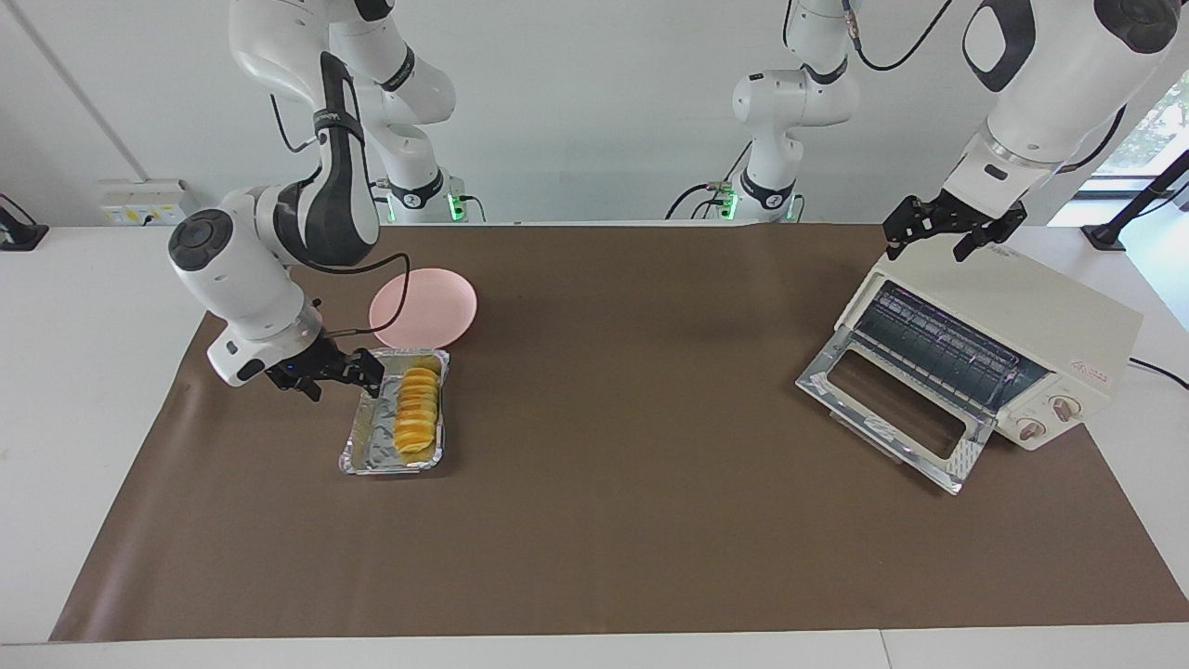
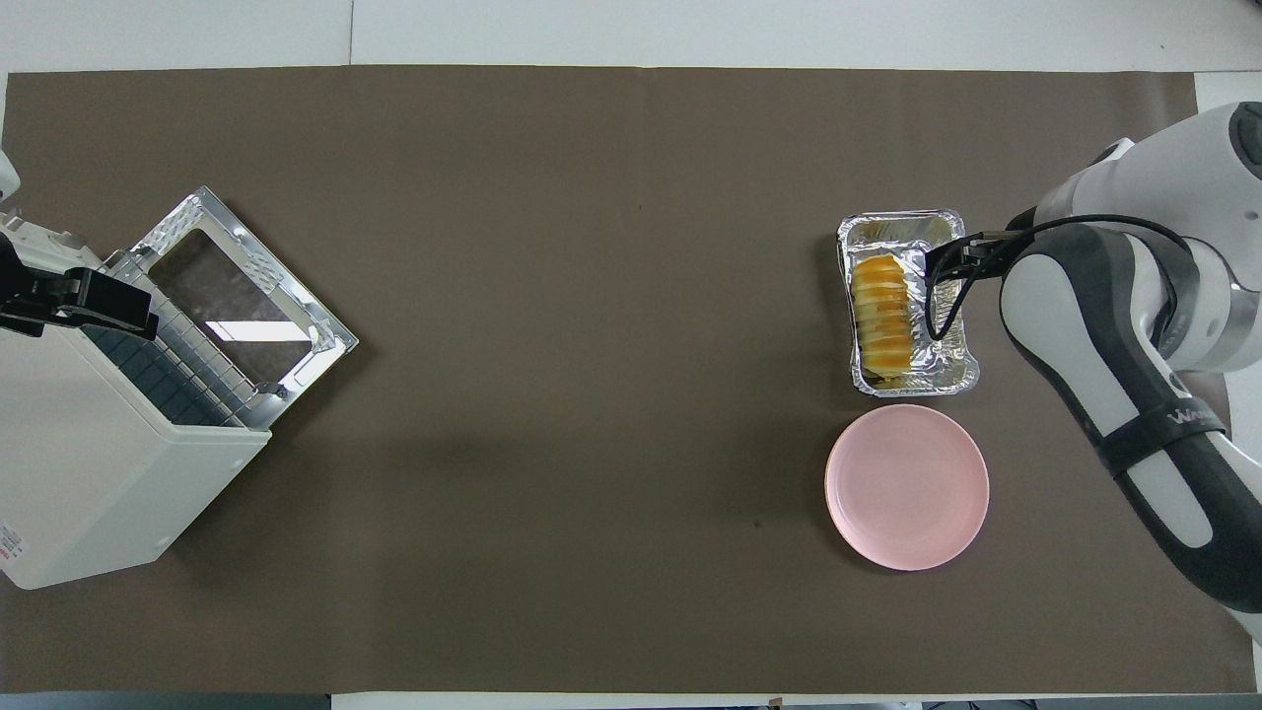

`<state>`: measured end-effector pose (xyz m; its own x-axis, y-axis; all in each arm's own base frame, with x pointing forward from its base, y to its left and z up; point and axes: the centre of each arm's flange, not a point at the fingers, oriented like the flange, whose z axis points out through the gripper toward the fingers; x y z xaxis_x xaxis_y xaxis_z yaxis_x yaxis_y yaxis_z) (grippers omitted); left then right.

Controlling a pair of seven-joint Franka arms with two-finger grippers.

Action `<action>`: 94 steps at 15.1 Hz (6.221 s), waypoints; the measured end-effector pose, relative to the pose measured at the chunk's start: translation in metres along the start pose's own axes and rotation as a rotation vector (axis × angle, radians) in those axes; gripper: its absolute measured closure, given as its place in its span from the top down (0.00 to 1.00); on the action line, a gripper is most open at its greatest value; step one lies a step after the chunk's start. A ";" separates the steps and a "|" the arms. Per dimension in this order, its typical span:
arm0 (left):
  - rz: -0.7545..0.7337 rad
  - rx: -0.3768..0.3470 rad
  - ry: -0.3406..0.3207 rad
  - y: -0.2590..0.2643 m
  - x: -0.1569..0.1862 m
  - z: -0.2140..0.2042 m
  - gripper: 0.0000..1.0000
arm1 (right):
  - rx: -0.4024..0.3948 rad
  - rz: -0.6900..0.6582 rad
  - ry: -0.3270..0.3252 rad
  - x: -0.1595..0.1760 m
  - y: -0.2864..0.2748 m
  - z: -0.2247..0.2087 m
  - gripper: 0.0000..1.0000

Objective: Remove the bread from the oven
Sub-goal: 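Lower the right gripper into the tray and grasp the bread slices, then lift the bread slices and carry them onto the pink plate, then lower the bread onto the pink plate and open the right gripper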

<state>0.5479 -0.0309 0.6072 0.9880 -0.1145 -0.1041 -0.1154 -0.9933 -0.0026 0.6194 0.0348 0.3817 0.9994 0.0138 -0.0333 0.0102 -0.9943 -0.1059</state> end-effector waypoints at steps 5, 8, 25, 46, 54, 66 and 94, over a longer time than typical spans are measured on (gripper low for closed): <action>0.000 0.000 0.000 0.000 0.000 0.000 1.00 | -0.003 -0.029 -0.010 -0.004 -0.026 0.017 1.00; 0.000 0.000 0.000 0.000 0.000 0.000 1.00 | -0.008 -0.018 -0.010 -0.014 -0.019 0.043 0.96; 0.000 0.000 0.000 0.000 0.000 0.000 1.00 | -0.011 -0.015 -0.019 -0.022 -0.017 0.058 0.01; 0.000 0.000 0.000 0.000 0.000 0.000 1.00 | -0.013 -0.024 -0.010 -0.029 -0.022 0.073 0.58; 0.000 0.000 0.000 0.000 0.000 0.000 1.00 | -0.002 0.006 -0.002 -0.027 -0.009 0.068 0.10; 0.000 0.000 0.000 0.000 0.000 0.000 1.00 | 0.017 0.055 -0.094 -0.041 -0.024 -0.073 0.07; 0.000 0.000 0.001 0.000 0.000 0.000 1.00 | -0.022 0.083 -0.043 -0.227 -0.018 0.070 0.07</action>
<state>0.5479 -0.0309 0.6073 0.9880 -0.1144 -0.1036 -0.1153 -0.9933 -0.0026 0.3898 0.0573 0.3219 0.9944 -0.0647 -0.0833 -0.0713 -0.9943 -0.0788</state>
